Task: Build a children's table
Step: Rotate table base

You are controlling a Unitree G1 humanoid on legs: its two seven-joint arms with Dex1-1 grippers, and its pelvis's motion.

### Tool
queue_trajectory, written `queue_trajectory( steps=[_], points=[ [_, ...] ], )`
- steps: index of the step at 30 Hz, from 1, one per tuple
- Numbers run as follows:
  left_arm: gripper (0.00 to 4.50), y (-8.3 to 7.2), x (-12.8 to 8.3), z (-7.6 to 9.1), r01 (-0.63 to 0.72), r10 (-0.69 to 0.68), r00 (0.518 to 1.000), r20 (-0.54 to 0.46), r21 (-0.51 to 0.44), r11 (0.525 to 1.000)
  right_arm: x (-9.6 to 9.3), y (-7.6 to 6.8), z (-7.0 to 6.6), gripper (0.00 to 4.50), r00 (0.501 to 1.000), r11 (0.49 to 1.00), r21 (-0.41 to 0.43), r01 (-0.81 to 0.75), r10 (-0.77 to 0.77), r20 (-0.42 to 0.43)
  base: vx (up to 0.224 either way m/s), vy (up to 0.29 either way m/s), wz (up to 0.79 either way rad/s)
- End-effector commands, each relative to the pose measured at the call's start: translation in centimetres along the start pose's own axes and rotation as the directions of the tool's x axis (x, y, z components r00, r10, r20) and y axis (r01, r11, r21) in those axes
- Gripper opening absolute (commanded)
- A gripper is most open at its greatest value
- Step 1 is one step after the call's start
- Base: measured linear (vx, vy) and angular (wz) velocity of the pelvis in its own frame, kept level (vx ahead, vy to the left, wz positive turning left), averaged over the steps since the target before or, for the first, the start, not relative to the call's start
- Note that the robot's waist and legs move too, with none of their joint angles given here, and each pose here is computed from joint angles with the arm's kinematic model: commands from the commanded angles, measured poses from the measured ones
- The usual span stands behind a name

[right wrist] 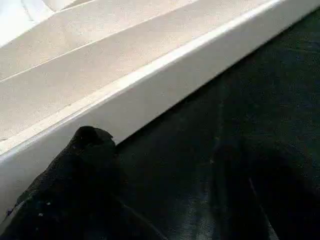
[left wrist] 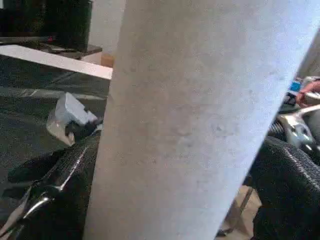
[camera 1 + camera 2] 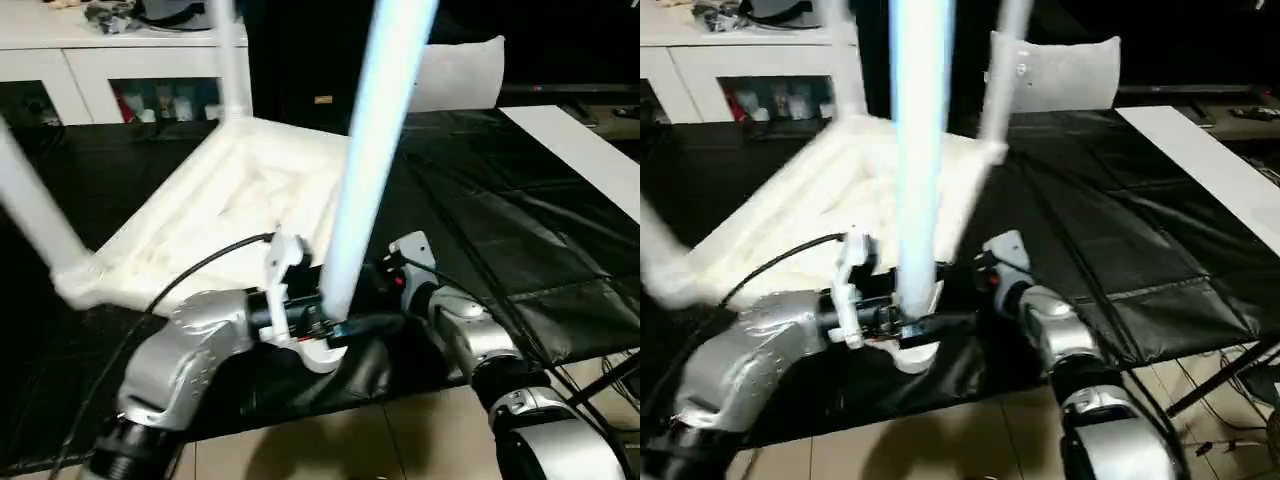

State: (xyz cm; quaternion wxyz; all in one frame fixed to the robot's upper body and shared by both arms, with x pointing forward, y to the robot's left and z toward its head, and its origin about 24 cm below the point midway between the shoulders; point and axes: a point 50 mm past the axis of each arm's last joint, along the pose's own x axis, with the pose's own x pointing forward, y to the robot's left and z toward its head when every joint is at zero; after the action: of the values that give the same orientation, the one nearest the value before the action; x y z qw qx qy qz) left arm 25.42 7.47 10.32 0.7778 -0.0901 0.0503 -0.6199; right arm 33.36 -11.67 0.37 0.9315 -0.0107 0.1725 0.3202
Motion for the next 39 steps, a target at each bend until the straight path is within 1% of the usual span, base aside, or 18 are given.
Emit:
queue_trajectory(
  steps=[1, 6, 7, 12, 15, 16, 18, 21, 22, 23, 27, 29, 31, 36, 37, 38, 39],
  points=[
    [4.46, -0.2, 1.2, 0.2, 0.019, -0.019, 1.0, -0.007, 0.023, 1.0, 0.7, 1.1, 0.7, 4.5, 0.998, 0.998, -0.026, -0.063, 0.063, 0.018, 0.0, 0.0, 0.0],
    [4.46, -0.1, 1.5, 0.3, 0.02, -0.02, 1.0, -0.002, 0.031, 0.999, 0.7, 1.2, 0.6, 4.5, 0.997, 0.997, -0.028, -0.077, 0.077, 0.016, 0.0, 0.0, 0.0],
    [4.46, 0.0, 2.1, 0.6, 0.009, -0.01, 1.0, 0.022, 0.038, 0.999, 0.6, 1.1, 0.4, 4.5, 0.997, 0.997, -0.025, -0.076, 0.076, 0.016, 0.0, 0.0, 0.0],
    [4.46, 0.3, 3.4, 1.1, -0.042, 0.037, 0.996, 0.076, 0.064, 0.997, 0.3, 0.7, 0.0, 4.5, 0.999, 0.999, -0.023, -0.037, 0.037, 0.016, 0.0, 0.0, 0.0],
    [4.46, 0.7, 4.0, 1.2, -0.082, 0.074, 0.993, 0.087, 0.088, 0.993, 0.0, 0.1, -0.1, 4.5, 1.0, 1.0, -0.019, 0.008, -0.008, 0.019, 0.0, 0.0, 0.0],
    [4.46, 0.9, 4.5, 1.3, -0.113, 0.102, 0.989, 0.104, 0.107, 0.988, -0.5, -0.8, -0.2, 4.5, 0.998, 0.998, -0.016, 0.063, -0.063, 0.02, 0.0, 0.0, 0.0],
    [4.46, 0.9, 4.9, 1.4, -0.117, 0.104, 0.988, 0.113, 0.113, 0.987, -0.9, -1.5, -0.3, 4.5, 0.996, 0.996, -0.009, 0.091, -0.091, 0.024, 0.0, 0.0, 0.0],
    [4.46, 0.4, 5.6, 1.1, -0.092, 0.079, 0.992, 0.098, 0.139, 0.986, -2.1, -2.7, -0.6, 4.5, 0.993, 0.993, -0.008, 0.116, -0.116, 0.025, 0.0, 0.0, 0.0],
    [4.46, 0.4, 5.6, 1.1, -0.095, 0.081, 0.992, 0.096, 0.144, 0.985, -2.2, -2.8, -0.6, 4.5, 0.993, 0.993, -0.01, 0.119, -0.119, 0.024, 0.0, 0.0, 0.0],
    [4.46, 0.7, 5.4, 0.7, -0.121, 0.108, 0.991, 0.083, 0.175, 0.977, -3.1, -3.6, -0.9, 4.5, 0.99, 0.99, -0.018, 0.14, -0.139, 0.021, 0.0, 0.0, 0.0],
    [4.46, 1.5, 3.7, 0.8, -0.171, 0.157, 0.984, 0.085, 0.186, 0.967, -4.2, -4.3, -1.0, 4.5, 0.989, 0.989, -0.023, 0.144, -0.143, 0.034, 0.0, 0.0, 0.0],
    [4.46, 1.7, 2.3, 0.5, -0.156, 0.149, 0.987, 0.052, 0.196, 0.968, -4.7, -4.5, -1.0, 4.5, 0.99, 0.99, -0.035, 0.134, -0.132, 0.047, 0.0, 0.0, 0.0],
    [4.46, 1.9, 0.4, -0.3, -0.124, 0.134, 0.991, -0.028, 0.222, 0.967, -5.4, -4.6, -1.1, 4.5, 0.993, 0.992, -0.065, 0.108, -0.104, 0.055, 0.0, 0.0, 0.0],
    [4.46, 2.4, -2.2, -1.7, -0.067, 0.114, 0.977, -0.18, 0.251, 0.966, -6.7, -4.6, -1.2, 4.5, 0.999, 0.994, -0.111, 0.004, 0.0, 0.036, 0.0, 0.0, 0.0],
    [4.46, 2.8, -3.1, -2.1, -0.042, 0.104, 0.965, -0.239, 0.253, 0.967, -7.4, -4.6, -1.0, 4.5, 0.998, 0.99, -0.137, -0.045, 0.049, 0.026, 0.0, 0.0, 0.0],
    [4.46, 3.0, -3.3, -2.2, -0.03, 0.098, 0.961, -0.26, 0.252, 0.967, -7.6, -4.6, -0.9, 4.5, 0.998, 0.987, -0.146, -0.059, 0.063, 0.023, 0.0, 0.0, 0.0],
    [4.3, 3.0, -3.3, -2.2, -0.029, 0.098, 0.96, -0.262, 0.253, 0.967, -7.7, -4.6, -0.9, 4.5, 0.998, 0.987, -0.148, -0.061, 0.065, 0.023, 0.0, 0.0, 0.0]
  ],
)
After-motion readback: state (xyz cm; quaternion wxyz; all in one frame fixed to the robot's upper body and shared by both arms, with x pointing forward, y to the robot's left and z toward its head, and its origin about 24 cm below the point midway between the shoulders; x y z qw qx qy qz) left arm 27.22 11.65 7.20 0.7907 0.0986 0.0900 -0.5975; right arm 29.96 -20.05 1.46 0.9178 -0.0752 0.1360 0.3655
